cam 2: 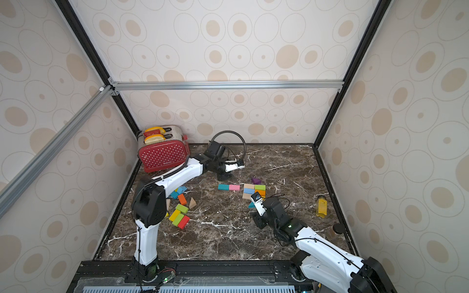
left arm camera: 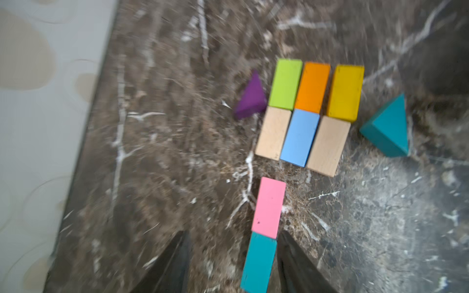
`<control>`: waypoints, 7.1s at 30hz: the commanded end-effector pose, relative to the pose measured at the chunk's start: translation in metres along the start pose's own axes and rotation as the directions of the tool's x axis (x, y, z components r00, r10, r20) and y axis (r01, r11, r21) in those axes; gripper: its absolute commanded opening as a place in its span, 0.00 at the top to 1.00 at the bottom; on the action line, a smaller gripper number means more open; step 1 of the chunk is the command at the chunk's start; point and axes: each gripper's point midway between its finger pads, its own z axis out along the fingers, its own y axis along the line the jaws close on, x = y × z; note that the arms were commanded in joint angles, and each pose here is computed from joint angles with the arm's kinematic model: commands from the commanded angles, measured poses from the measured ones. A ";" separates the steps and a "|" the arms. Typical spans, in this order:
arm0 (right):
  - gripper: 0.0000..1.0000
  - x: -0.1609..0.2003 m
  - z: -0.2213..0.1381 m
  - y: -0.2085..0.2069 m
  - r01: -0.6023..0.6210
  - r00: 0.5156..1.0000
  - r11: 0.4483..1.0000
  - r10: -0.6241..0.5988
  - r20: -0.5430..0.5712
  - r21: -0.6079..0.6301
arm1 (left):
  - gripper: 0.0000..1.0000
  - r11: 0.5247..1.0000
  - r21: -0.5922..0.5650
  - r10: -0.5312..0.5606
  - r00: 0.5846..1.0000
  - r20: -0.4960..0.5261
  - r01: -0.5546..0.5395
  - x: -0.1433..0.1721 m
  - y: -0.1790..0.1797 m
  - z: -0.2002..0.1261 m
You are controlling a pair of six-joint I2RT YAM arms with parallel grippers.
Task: Assemble a piece of candy with building blocks
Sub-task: Assemble the building block at the center of the board, then pick up the building block from the center of the board, then assemble the building block at the center of the board.
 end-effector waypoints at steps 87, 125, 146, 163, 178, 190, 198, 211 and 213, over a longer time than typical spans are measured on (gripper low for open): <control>0.73 -0.100 0.242 0.264 0.355 0.790 0.770 -0.550 -0.271 -0.529 | 0.25 0.161 -0.740 -0.701 0.603 0.380 0.653 0.199 -0.050 -0.318; 0.81 -0.059 0.135 0.064 0.469 0.728 0.756 -0.623 -0.285 -0.456 | 0.25 0.180 -0.705 -0.691 0.598 0.406 0.686 0.192 -0.052 -0.318; 0.79 -0.053 0.192 0.052 0.486 0.699 0.754 -0.639 -0.321 -0.443 | 0.25 0.183 -0.704 -0.691 0.599 0.404 0.686 0.192 -0.053 -0.318; 0.66 -0.057 0.185 0.053 0.472 0.711 0.761 -0.627 -0.319 -0.445 | 0.24 0.189 -0.701 -0.694 0.599 0.399 0.687 0.191 -0.052 -0.316; 0.55 -0.088 0.159 0.054 0.476 0.746 0.778 -0.604 -0.279 -0.410 | 0.24 0.196 -0.699 -0.697 0.599 0.395 0.688 0.191 -0.053 -0.314; 0.60 -0.079 0.143 0.058 0.432 0.797 0.820 -0.542 -0.267 -0.376 | 0.24 0.195 -0.695 -0.693 0.599 0.401 0.692 0.190 -0.053 -0.316; 0.70 -0.059 0.145 0.083 0.398 0.778 0.802 -0.552 -0.299 -0.445 | 0.24 0.193 -0.695 -0.692 0.598 0.404 0.693 0.190 -0.053 -0.316; 0.77 -0.040 0.159 0.079 0.377 0.742 0.813 -0.552 -0.380 -0.444 | 0.24 0.197 -0.694 -0.693 0.599 0.401 0.692 0.190 -0.053 -0.316; 0.77 -0.038 0.161 0.078 0.378 0.736 0.815 -0.553 -0.391 -0.440 | 0.24 0.195 -0.694 -0.693 0.598 0.402 0.693 0.191 -0.053 -0.316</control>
